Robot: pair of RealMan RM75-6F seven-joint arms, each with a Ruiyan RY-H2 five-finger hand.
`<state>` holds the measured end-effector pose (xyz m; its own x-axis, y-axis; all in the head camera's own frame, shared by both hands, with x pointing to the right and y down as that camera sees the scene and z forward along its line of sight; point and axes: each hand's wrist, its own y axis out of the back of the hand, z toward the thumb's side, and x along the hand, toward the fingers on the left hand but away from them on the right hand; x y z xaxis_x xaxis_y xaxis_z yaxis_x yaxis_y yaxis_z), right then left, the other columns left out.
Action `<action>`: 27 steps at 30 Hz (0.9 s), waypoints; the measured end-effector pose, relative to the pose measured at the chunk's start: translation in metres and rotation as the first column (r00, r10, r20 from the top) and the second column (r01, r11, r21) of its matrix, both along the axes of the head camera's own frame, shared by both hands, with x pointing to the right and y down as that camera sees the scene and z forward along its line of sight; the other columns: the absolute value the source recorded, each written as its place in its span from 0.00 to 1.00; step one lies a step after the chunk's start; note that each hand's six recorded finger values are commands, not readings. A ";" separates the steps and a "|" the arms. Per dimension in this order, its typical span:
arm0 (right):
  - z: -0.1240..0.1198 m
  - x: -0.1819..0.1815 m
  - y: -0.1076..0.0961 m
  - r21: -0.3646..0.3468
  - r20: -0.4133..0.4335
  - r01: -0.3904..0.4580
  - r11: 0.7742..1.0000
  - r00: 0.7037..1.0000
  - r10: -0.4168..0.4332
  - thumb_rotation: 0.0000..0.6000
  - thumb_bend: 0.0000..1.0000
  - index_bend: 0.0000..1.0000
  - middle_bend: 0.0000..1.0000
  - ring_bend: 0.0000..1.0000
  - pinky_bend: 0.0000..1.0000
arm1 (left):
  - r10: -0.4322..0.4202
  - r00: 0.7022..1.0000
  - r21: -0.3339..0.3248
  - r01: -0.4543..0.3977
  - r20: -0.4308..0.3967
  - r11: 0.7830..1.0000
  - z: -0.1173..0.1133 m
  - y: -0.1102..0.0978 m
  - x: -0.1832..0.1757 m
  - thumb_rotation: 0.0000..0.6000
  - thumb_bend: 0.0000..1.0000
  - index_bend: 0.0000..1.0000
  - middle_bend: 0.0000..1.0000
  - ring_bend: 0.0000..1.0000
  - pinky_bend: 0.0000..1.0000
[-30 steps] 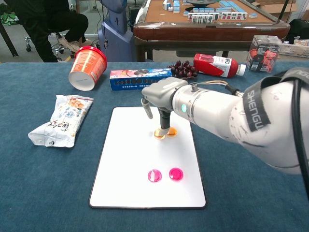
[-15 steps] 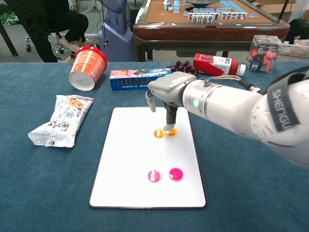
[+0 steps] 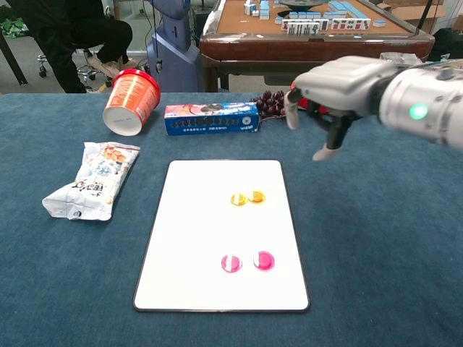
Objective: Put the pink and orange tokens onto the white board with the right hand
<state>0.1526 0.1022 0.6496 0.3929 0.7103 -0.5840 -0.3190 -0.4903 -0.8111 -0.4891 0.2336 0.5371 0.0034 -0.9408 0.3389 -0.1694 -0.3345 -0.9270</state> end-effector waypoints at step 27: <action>-0.080 0.232 0.104 0.230 0.109 -0.314 0.921 0.949 0.297 1.00 0.13 0.41 0.51 0.48 0.46 | 0.132 0.991 -0.021 -0.133 -0.018 0.991 0.019 0.004 0.025 1.00 0.52 0.37 0.60 0.45 0.54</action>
